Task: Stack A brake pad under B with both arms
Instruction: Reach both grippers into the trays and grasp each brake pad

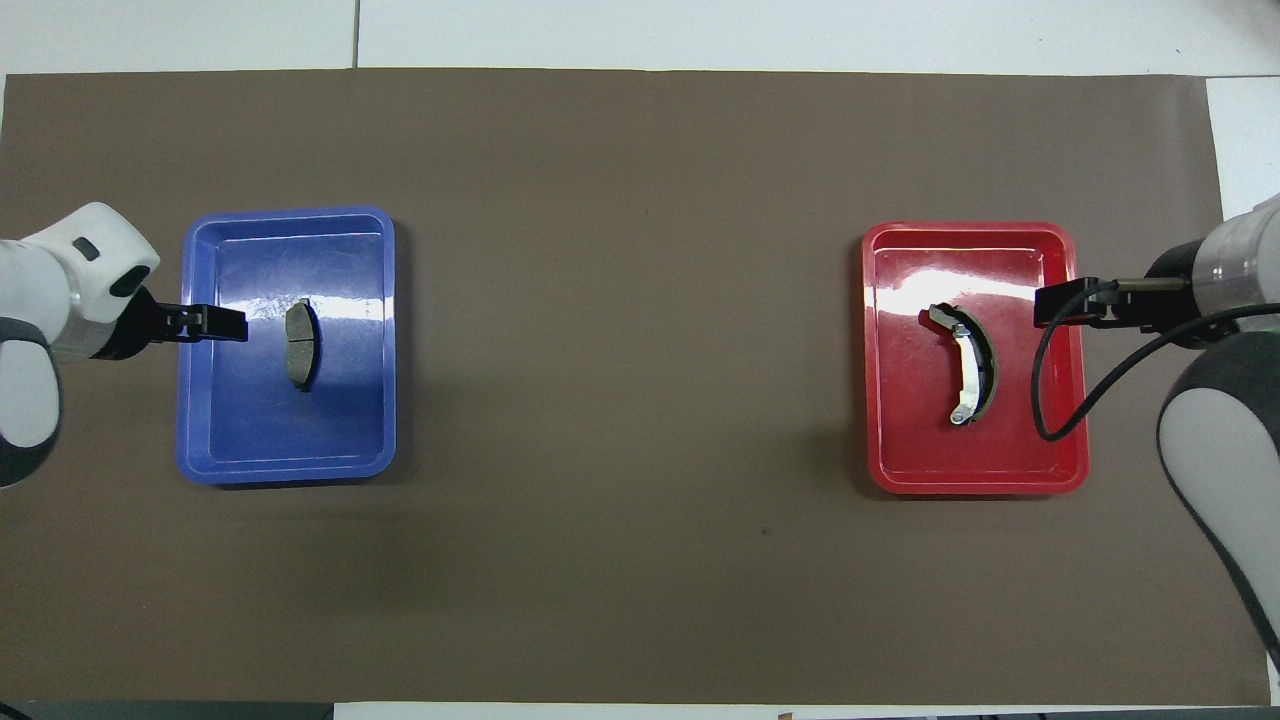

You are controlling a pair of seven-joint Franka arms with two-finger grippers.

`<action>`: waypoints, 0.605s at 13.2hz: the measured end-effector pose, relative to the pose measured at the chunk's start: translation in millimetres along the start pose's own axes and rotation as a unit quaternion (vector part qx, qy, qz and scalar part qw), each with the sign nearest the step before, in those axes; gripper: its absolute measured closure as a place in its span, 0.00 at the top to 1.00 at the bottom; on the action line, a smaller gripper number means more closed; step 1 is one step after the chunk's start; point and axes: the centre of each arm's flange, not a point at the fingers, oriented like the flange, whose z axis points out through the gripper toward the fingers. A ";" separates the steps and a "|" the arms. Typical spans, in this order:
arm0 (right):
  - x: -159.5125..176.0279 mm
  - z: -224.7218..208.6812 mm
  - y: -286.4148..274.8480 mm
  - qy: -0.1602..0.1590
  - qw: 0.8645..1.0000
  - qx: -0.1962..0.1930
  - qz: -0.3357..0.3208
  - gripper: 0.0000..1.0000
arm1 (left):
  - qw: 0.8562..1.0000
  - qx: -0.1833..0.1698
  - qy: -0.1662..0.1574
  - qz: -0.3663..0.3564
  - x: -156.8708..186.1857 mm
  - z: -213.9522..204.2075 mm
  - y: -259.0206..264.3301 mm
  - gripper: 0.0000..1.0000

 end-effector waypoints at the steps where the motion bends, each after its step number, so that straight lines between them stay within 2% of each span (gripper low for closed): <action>1: -0.2 27.4 -0.6 -0.006 1.000 -0.001 -0.004 1.00 | 1.000 0.001 0.004 0.010 -2.7 28.7 11.0 0.96; 4: 4.4 98.3 5.0 -0.016 0.999 -0.004 -0.051 1.00 | 1.000 0.004 0.011 0.022 -7.6 91.9 25.0 0.92; 6: 5.4 139.2 13.0 -0.010 0.998 -0.006 -0.059 1.00 | 1.000 0.005 0.008 0.022 -7.0 103.4 24.8 0.65; 8: 1.6 173.0 16.4 -0.016 0.998 -0.008 -0.058 1.00 | 1.000 0.006 0.015 0.019 -3.4 96.4 21.2 0.46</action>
